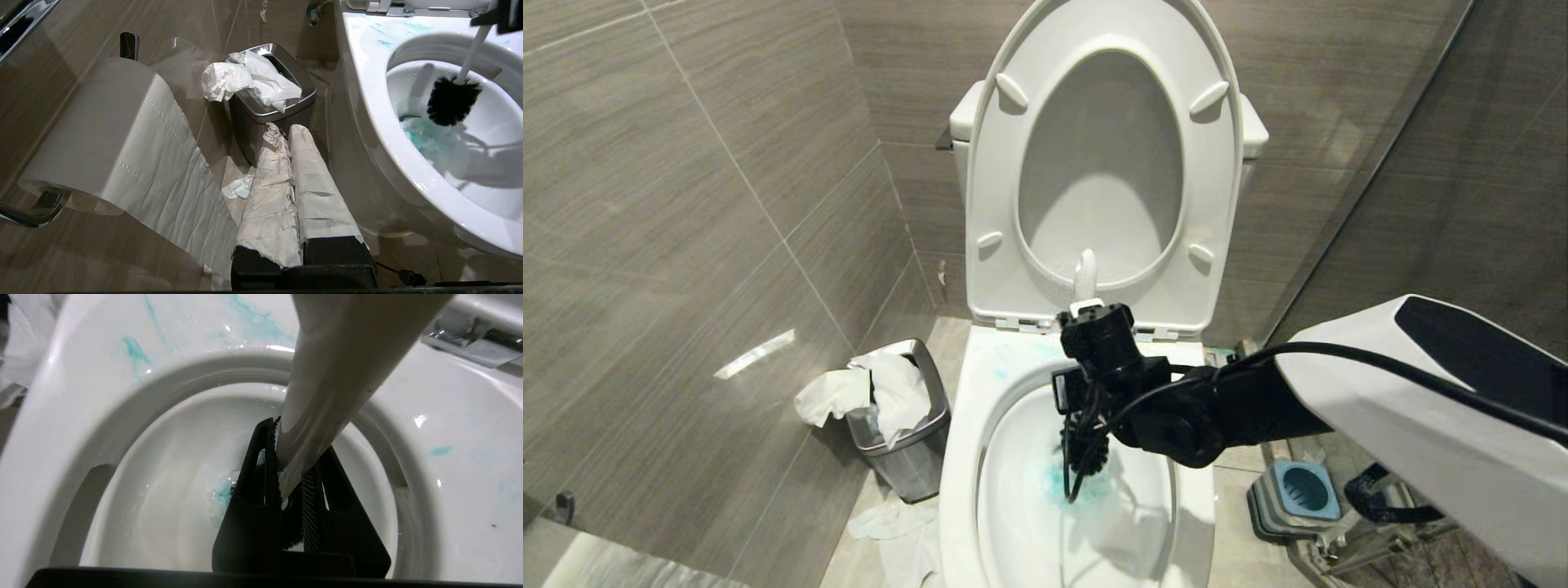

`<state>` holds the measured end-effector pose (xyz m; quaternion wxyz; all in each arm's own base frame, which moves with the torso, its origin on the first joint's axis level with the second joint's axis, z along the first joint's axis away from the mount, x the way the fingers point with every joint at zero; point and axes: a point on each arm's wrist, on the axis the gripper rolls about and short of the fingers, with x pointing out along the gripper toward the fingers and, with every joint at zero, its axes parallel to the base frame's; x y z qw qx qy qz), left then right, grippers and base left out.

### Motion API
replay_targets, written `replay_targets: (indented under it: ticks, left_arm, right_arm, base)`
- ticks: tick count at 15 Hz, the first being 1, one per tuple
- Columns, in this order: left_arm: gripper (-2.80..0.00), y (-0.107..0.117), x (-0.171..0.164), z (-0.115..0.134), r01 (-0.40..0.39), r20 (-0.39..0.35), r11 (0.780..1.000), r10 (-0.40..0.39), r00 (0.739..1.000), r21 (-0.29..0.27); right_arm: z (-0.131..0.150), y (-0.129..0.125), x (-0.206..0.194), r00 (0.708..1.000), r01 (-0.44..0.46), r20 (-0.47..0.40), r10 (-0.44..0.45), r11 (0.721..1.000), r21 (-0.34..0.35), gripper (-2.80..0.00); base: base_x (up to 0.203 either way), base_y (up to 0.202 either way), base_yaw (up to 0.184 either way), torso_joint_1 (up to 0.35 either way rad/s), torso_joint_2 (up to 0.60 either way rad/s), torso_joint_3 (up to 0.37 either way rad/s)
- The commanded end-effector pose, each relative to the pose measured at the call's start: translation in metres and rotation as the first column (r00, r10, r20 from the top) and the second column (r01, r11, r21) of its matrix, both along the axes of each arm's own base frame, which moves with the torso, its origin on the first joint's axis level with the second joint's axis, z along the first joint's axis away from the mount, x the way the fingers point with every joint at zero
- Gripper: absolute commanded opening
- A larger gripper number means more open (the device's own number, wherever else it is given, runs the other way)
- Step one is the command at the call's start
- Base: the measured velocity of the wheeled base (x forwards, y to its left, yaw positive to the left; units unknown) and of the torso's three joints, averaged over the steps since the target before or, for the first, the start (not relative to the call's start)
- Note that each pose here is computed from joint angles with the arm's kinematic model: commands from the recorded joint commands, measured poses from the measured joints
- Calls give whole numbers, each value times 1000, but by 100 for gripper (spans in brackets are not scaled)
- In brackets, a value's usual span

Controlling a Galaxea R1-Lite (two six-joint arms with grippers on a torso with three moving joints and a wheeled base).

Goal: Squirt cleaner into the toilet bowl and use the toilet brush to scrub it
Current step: Scrub the toilet bowl

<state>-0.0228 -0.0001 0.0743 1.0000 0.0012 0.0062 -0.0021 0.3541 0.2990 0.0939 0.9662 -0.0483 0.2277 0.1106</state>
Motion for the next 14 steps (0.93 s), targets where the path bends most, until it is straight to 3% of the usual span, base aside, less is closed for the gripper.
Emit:
replay_targets:
  ticks: [1,3,8,14]
  left_arm:
    - [-280,0,0,0,0,0,1000,0,1000,1]
    - [-280,0,0,0,0,0,1000,0,1000,1]
    - [-280,0,0,0,0,0,1000,0,1000,1]
    - [-280,0,0,0,0,0,1000,0,1000,1]
  right_arm:
    - [-24,6,4,1000,-5,-30,4,999,-31,-280]
    - [-23,6,5,1000,-6,-24,5,999,-35,-280]
    - [24,12,-9,999,-36,32,36,999,11,-280]
    - [-5,21,0,999,-34,0,34,999,-17,-280]
  base:
    - [0,0,0,0,0,0]
    - [0,0,0,0,0,0]
    - [0,0,0,0,0,0]
    - [0,0,0,0,0,0]
